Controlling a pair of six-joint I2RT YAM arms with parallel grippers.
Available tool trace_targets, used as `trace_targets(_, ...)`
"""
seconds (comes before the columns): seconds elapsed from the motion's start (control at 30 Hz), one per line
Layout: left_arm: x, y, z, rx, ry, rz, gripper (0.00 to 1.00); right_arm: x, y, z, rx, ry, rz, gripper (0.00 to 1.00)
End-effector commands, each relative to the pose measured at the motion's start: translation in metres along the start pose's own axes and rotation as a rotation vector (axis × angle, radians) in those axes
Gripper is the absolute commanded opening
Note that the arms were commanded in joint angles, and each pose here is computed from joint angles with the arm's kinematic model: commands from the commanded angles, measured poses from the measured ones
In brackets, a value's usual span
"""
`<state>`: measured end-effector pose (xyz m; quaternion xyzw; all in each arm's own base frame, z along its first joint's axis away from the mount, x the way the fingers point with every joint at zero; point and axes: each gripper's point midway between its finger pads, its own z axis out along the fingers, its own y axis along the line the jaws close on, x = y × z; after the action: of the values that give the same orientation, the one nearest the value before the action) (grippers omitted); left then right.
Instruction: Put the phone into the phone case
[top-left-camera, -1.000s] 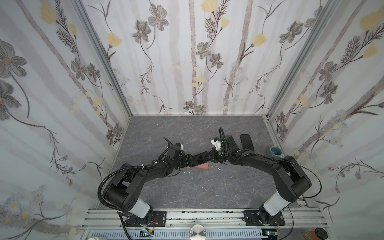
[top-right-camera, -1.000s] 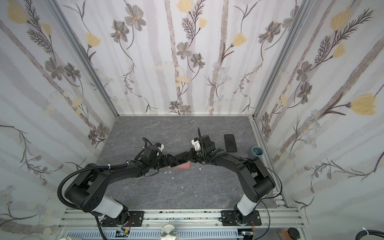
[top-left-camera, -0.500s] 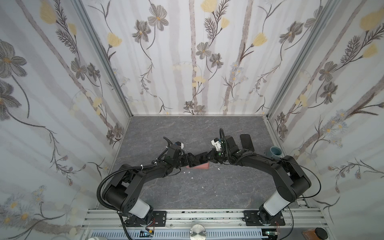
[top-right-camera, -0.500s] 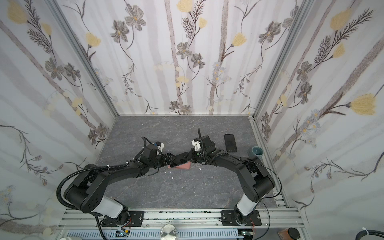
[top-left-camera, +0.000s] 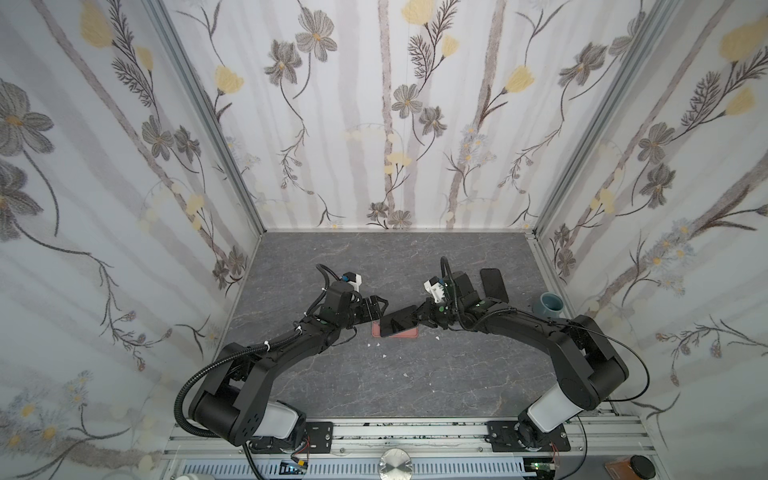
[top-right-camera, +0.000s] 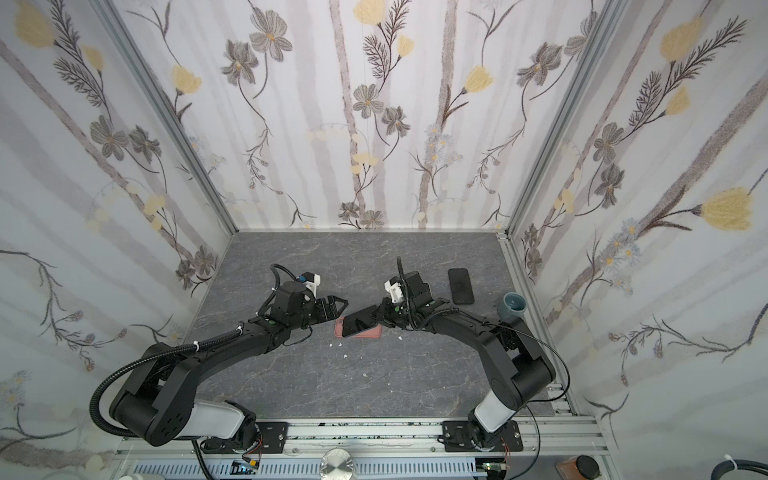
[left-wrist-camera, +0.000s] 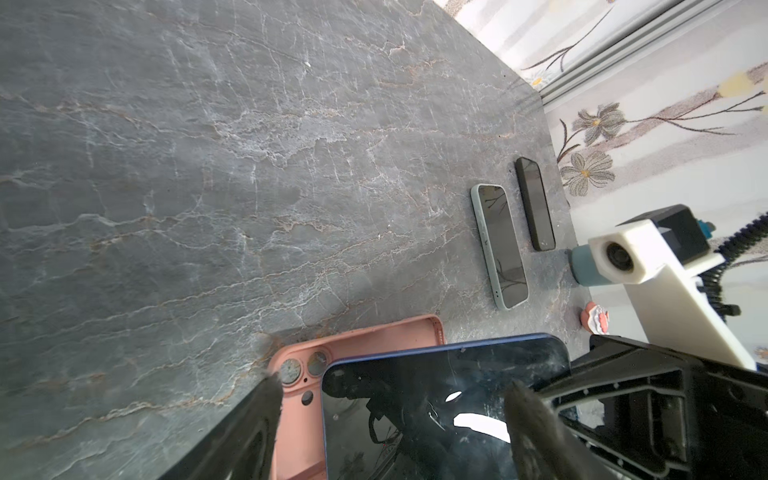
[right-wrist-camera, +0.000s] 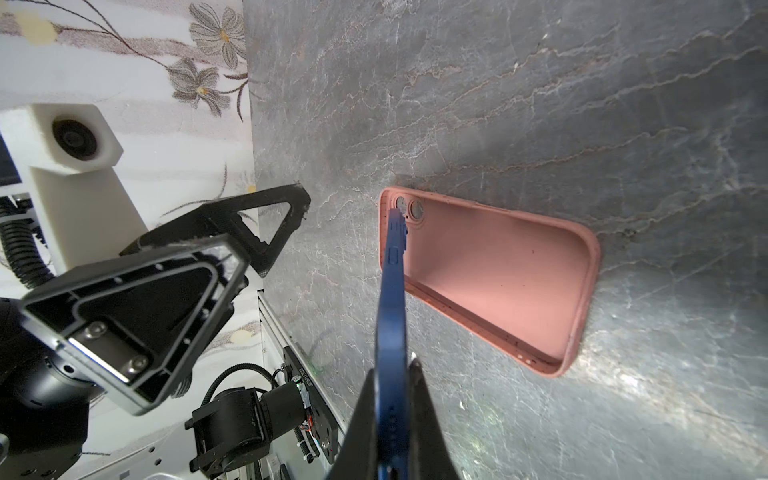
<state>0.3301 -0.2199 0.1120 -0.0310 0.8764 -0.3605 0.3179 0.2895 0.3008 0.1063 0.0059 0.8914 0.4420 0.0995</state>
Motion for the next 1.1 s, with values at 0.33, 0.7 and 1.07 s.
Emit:
trace_targets(0.33,0.007,0.001,0.01,0.036,0.041,-0.072,0.83,-0.01,0.019,-0.013,-0.018,-0.057,-0.029,0.0)
trace_targets(0.7,0.026,0.015,0.02,0.033,0.088,-0.169,0.82,-0.012,0.019,0.011,-0.055,-0.051,-0.015,0.0)
trace_targets(1.07,0.027,0.027,0.019,0.024,0.077,-0.223,0.83,-0.008,0.006,0.022,-0.043,-0.031,0.003,0.0)
